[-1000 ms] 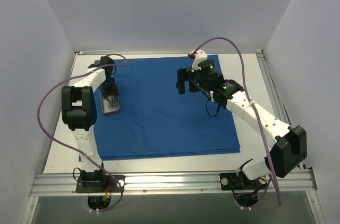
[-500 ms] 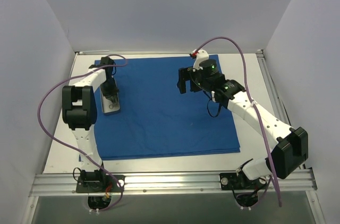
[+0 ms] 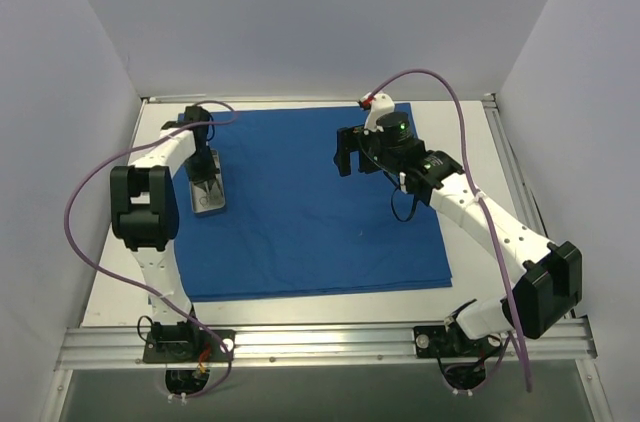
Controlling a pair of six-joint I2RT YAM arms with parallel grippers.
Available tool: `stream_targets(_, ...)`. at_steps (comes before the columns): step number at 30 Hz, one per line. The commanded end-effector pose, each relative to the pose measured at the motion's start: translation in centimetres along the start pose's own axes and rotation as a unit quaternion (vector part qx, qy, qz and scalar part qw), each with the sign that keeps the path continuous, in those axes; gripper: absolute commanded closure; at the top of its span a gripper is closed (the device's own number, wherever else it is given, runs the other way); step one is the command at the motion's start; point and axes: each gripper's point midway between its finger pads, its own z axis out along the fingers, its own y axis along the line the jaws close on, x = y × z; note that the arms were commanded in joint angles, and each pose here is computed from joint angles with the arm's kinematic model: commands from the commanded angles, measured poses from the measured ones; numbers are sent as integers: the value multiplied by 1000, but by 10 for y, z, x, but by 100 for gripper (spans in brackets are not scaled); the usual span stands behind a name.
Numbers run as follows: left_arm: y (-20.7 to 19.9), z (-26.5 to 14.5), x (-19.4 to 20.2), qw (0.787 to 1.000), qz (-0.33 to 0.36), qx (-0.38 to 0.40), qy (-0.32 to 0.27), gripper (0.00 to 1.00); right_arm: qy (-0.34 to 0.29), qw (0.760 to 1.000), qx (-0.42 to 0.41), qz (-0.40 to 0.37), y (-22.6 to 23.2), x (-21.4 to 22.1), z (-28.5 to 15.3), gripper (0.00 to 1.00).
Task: Open and lay out the surgical kit
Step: Pick up the medical item from the container, then place the medical item in the surgical kit.
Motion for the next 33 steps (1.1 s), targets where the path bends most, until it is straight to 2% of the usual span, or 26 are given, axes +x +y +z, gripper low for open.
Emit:
stream_targets(1,11,-48,-24,998,-6,6,-61,98,-19,1000,-3,6,0,-11,2,10)
stream_targets(8,9,-81,-28,995,-11,38,-93,98,-15,1000,-14,18,6,-9,10,10)
stream_targets(14,-30,-139,-30,979,11,148,-137,98,-18,995,-95,37,37,-9,16,13)
stream_targets(18,-66,-194,-22,954,-14,243,-177,98,-64,978,-191,46,77,-20,10,16)
stream_targets(19,-71,-196,-15,950,-21,259,-174,98,-69,974,-208,54,86,-20,8,17)
stream_targets(21,-84,-226,-15,927,-51,313,-200,98,-88,965,-242,48,108,-20,4,18)
stream_targets(24,-104,-247,2,907,-64,365,-199,98,-96,960,-261,36,134,-12,3,21)
stream_targets(33,-118,-272,26,875,-112,439,-170,98,-113,952,-283,10,184,-2,8,26)
